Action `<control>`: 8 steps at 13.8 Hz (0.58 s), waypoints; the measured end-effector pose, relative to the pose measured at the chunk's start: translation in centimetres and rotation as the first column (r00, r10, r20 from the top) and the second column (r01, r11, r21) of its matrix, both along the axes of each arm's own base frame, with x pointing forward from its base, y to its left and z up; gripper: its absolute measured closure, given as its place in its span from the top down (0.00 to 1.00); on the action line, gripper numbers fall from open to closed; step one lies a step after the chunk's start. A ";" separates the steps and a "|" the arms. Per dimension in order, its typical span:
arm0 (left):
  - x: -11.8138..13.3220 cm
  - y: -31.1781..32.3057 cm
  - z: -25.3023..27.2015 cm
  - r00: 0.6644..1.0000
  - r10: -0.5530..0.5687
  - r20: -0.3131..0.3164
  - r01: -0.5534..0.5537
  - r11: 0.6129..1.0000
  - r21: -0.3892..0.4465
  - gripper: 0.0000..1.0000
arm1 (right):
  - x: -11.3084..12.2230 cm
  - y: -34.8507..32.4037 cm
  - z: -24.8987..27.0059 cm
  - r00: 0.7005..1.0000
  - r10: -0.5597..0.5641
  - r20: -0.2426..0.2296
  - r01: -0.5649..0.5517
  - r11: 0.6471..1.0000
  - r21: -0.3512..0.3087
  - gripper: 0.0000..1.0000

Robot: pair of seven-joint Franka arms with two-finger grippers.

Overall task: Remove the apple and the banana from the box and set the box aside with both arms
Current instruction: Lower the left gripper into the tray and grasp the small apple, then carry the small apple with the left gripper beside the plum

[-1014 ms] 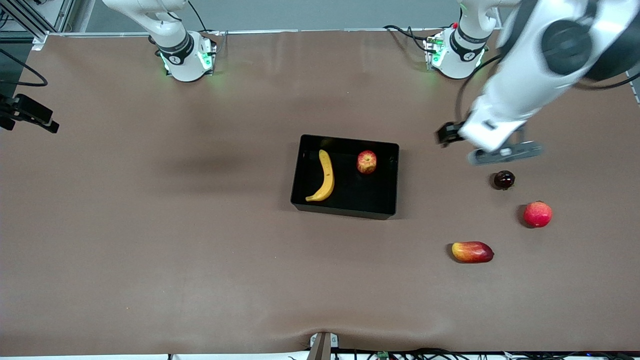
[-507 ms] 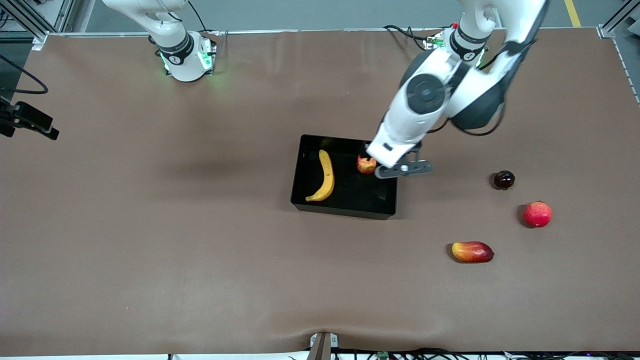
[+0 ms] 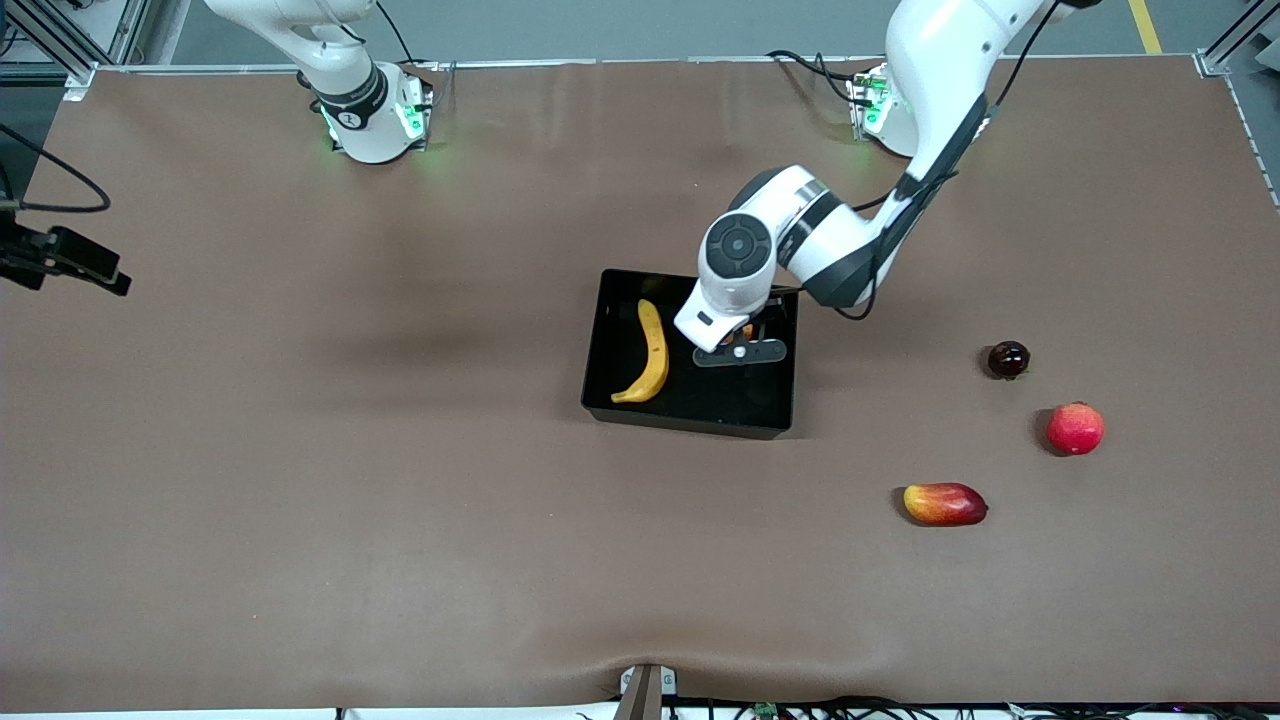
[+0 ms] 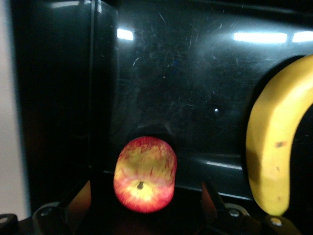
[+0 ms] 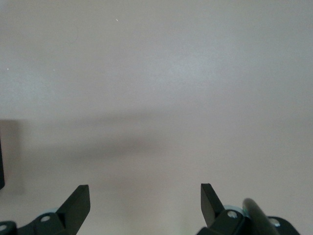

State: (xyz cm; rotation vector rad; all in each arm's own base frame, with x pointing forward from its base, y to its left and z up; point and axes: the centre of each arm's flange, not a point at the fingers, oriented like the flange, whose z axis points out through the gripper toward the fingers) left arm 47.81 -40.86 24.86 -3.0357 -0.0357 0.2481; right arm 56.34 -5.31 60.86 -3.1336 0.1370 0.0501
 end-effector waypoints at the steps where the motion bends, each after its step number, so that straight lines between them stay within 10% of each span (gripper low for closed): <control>1: -0.4 0.0 -1.1 1.000 -0.008 0.004 0.008 1.000 -0.006 1.00 | 0.1 0.0 -0.3 1.000 0.000 -0.004 0.000 1.000 0.000 1.00; 8: -1.4 0.6 -3.7 0.999 -0.047 0.016 0.047 0.999 0.005 0.65 | 1.4 0.1 -3.0 0.999 0.003 -0.053 -0.003 1.000 0.001 1.00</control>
